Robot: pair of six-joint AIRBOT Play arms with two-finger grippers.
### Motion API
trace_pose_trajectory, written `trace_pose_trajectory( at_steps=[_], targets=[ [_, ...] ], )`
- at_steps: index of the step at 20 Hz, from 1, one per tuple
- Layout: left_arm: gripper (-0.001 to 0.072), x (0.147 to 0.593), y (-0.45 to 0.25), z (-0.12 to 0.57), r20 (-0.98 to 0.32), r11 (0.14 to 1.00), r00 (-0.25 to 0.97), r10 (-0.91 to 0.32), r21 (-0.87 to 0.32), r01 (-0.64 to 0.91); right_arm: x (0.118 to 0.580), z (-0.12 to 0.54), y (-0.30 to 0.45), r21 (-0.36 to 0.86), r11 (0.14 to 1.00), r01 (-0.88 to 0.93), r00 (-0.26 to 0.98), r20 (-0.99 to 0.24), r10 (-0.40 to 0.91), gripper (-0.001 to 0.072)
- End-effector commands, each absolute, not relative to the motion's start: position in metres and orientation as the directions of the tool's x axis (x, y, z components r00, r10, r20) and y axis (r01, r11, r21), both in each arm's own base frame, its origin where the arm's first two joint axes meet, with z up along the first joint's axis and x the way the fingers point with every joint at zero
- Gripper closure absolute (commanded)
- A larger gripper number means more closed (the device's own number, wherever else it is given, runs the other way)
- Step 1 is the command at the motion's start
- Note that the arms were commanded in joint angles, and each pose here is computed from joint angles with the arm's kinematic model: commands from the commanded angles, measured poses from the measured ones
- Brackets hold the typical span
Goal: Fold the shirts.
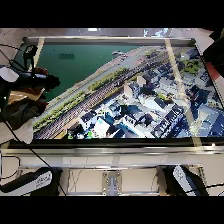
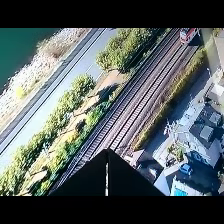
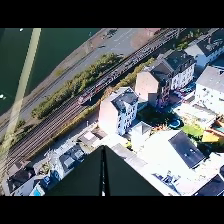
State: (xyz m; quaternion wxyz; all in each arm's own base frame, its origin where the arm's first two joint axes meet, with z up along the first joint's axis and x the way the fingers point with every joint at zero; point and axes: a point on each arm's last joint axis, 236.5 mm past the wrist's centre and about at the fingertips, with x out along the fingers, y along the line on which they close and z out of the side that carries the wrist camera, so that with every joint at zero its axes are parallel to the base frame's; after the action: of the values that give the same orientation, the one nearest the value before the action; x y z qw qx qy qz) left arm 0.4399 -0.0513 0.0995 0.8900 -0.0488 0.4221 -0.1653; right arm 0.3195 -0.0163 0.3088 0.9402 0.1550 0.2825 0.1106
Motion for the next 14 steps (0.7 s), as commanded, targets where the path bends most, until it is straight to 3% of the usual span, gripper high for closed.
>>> trace_pose_trajectory(
  at_steps=[1,10,12,14],
  targets=[
    [0.0693,0.44,-0.051,0.099,-0.735,0.941,0.589,-0.335,-0.226,0.252,0.32,0.309,-0.016,0.354,0.927,-0.121,0.816,-0.497,0.297,0.07],
    [0.0692,0.44,-0.051,0.099,-0.735,0.941,0.589,-0.335,-0.226,0.252,0.32,0.31,-0.017,0.337,0.933,-0.129,0.819,-0.494,0.292,0.07],
    [0.0692,0.44,-0.051,0.099,-0.735,0.941,0.59,-0.335,-0.226,0.252,0.338,0.329,-0.041,0.068,0.981,-0.181,0.891,-0.412,0.193,0.07],
    [0.0692,0.44,-0.051,0.1,-0.734,0.941,0.592,-0.333,-0.224,0.252,0.353,0.361,-0.064,0.001,0.995,-0.096,0.957,-0.275,0.093,0.07]
  ],
)
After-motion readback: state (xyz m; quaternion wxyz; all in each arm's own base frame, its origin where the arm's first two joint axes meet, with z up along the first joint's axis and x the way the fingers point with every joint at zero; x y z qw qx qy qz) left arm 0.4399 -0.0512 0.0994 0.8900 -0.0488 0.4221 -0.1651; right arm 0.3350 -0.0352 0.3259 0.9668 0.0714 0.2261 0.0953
